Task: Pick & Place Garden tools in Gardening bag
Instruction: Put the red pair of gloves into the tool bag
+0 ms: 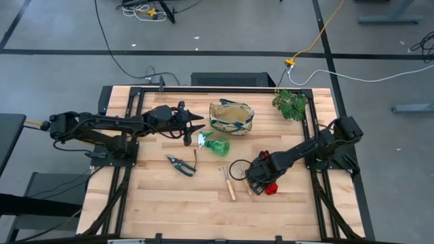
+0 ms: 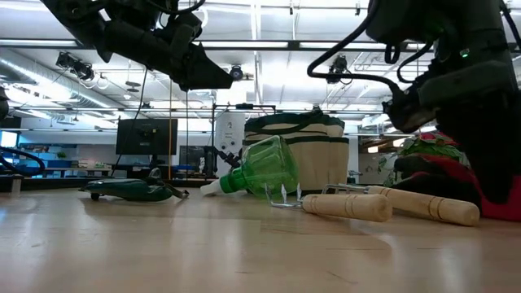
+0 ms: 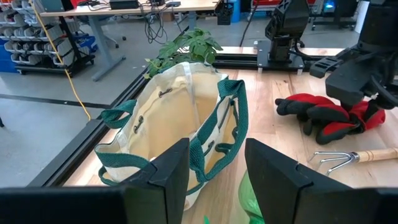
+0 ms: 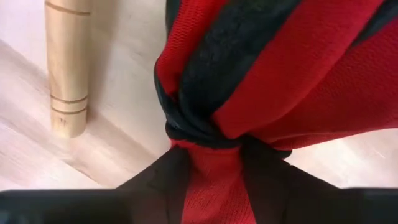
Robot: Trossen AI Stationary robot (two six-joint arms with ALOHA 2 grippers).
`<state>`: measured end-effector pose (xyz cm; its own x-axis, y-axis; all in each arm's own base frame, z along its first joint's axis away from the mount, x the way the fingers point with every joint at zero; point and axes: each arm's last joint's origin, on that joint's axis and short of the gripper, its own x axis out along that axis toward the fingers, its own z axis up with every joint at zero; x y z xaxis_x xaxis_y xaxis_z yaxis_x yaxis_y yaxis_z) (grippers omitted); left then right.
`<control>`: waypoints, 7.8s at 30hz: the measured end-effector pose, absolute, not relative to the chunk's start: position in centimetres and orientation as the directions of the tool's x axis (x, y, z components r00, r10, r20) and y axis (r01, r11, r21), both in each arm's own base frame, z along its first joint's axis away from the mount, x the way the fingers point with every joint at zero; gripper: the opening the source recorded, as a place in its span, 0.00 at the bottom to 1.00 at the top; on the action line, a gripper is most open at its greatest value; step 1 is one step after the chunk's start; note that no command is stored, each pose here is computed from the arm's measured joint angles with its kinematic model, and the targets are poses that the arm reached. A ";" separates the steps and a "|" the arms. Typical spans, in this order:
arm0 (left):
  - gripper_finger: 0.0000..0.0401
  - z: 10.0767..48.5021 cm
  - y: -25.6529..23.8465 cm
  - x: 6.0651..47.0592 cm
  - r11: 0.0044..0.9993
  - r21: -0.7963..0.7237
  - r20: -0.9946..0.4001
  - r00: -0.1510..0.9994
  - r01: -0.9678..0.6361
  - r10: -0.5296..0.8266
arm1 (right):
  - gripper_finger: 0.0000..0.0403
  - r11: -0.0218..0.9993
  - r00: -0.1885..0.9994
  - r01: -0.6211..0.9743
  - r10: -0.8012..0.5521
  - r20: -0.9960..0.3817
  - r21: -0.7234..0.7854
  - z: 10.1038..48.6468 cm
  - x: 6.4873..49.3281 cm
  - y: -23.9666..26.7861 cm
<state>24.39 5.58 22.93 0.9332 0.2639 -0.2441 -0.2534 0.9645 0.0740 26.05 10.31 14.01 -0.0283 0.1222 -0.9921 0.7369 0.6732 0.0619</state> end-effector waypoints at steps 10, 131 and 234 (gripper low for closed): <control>0.41 22.9 5.6 24.4 0.965 0.074 -0.246 0.933 -0.253 0.264 | 0.04 0.702 -0.022 0.707 0.141 -0.990 0.084 14.0 26.1 10.4; 0.41 22.8 5.6 24.4 0.964 0.050 -0.253 0.931 -0.260 0.264 | 0.02 0.687 0.693 0.702 -0.719 -0.042 -0.188 19.7 26.5 -2.7; 0.36 22.2 15.2 38.8 0.985 -0.120 -0.006 0.992 -0.124 0.124 | 0.02 0.694 0.688 0.684 -0.716 -0.118 -0.224 18.8 26.4 -2.8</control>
<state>38.81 15.20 22.21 0.9922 0.1244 -0.0061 -0.1242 0.9850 -0.1201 26.39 -2.80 18.82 0.6878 -0.7162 -0.1178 0.6843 0.6940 -0.2240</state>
